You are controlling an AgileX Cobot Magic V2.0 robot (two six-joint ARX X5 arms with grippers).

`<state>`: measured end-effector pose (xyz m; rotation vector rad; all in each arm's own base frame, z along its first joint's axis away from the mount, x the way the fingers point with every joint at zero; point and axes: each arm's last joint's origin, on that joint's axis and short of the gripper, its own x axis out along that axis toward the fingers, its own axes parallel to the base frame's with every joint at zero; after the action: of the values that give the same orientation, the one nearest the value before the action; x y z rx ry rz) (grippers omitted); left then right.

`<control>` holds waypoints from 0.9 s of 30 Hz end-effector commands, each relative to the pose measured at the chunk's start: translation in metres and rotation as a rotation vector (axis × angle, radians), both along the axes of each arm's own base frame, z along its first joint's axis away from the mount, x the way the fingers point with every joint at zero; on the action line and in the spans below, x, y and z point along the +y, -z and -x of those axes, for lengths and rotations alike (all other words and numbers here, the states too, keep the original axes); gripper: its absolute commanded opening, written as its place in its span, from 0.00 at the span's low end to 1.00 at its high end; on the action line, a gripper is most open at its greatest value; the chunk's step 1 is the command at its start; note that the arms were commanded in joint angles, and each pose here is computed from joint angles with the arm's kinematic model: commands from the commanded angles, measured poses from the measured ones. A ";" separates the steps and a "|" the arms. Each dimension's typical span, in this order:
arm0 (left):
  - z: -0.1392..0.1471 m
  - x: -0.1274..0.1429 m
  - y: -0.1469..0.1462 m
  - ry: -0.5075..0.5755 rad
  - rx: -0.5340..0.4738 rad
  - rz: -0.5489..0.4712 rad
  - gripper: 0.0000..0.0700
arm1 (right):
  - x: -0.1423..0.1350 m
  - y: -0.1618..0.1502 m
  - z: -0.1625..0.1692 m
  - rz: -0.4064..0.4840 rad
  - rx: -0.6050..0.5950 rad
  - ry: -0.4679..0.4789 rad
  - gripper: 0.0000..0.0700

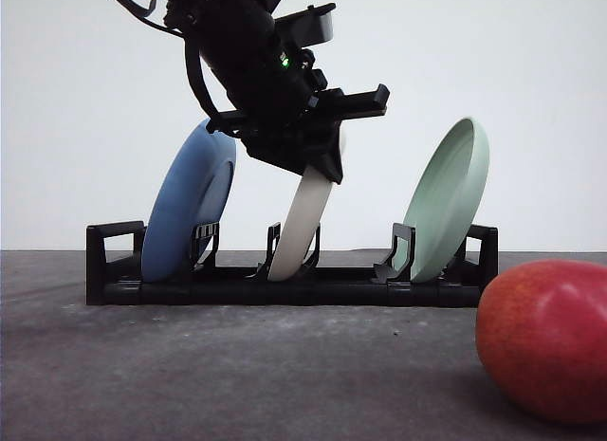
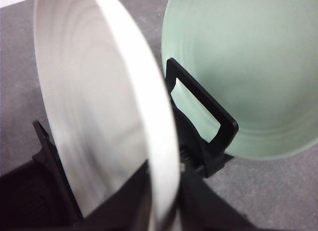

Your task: Place pomegranate in white plate

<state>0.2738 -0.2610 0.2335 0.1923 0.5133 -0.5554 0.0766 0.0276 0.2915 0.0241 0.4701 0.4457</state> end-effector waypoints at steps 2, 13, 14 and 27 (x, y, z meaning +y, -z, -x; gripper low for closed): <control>-0.001 -0.007 -0.003 -0.005 0.002 0.024 0.02 | 0.000 -0.006 0.001 -0.001 -0.029 -0.008 0.44; 0.006 0.000 -0.027 -0.031 -0.020 0.116 0.02 | 0.000 -0.006 0.001 -0.001 -0.029 -0.008 0.44; 0.007 0.001 -0.030 -0.030 -0.027 0.124 0.02 | 0.000 -0.006 0.001 -0.001 -0.029 -0.008 0.44; 0.047 0.019 -0.085 0.029 -0.010 0.253 0.02 | 0.000 -0.006 0.001 -0.001 -0.029 -0.007 0.44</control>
<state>0.2295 -0.2385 0.3074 0.0027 0.4483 -0.6224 0.0766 0.0276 0.2915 0.0244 0.4702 0.4456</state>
